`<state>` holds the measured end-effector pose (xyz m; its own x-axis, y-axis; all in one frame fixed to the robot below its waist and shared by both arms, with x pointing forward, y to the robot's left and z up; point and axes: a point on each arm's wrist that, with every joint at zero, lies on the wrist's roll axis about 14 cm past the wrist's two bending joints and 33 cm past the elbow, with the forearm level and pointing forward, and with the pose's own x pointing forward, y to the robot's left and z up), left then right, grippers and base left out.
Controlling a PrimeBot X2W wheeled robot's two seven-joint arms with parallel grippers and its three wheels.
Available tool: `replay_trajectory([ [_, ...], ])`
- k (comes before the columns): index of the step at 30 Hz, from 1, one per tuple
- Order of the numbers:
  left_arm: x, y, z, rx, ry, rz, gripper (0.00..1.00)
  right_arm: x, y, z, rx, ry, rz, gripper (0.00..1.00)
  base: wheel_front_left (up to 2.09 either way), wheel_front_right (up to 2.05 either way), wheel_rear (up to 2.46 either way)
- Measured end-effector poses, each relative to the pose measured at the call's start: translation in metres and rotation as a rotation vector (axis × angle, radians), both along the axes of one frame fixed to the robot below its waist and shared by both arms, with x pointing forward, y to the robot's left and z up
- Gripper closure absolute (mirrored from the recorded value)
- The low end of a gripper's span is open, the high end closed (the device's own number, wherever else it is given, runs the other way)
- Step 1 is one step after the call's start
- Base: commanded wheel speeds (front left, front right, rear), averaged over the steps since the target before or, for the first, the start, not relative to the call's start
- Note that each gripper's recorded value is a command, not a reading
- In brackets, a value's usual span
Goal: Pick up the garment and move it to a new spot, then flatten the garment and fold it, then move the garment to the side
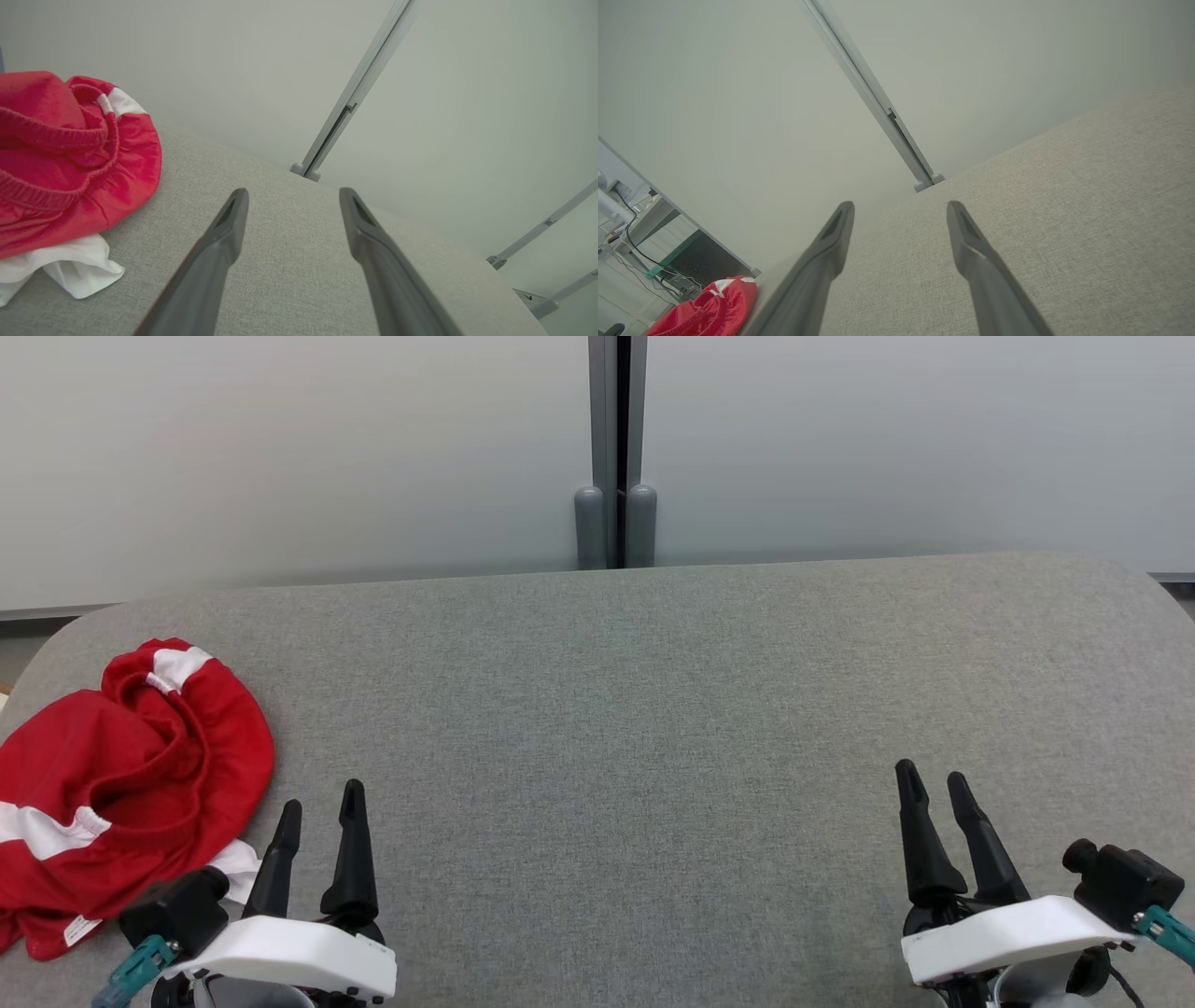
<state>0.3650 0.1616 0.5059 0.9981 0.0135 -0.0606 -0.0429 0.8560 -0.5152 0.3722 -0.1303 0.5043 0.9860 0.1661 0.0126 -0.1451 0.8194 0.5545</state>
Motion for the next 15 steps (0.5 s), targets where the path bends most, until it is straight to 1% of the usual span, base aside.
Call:
replay_trajectory([
  [5,-0.001,-0.003,0.003,0.051,-0.016,-0.005,0.00,-0.001,0.003,0.000,-0.049,-0.012,0.009,0.00,0.00,0.00,0.00],
  [6,-0.001,-0.005,0.006,0.078,-0.032,-0.016,0.00,-0.001,0.004,0.000,-0.072,-0.017,0.013,0.00,0.00,0.00,0.00],
  [9,-0.001,-0.007,0.008,0.103,-0.038,-0.019,0.00,-0.002,0.005,0.000,-0.092,-0.025,0.015,0.00,0.00,0.00,0.00],
  [10,-0.002,-0.009,0.009,0.129,-0.047,-0.021,0.00,-0.002,0.006,0.000,-0.116,-0.033,0.018,0.00,0.00,0.00,0.00],
  [15,-0.003,-0.011,0.012,0.174,-0.064,-0.021,0.00,-0.002,0.007,0.001,-0.151,-0.047,0.023,0.00,0.00,0.00,0.00],
])
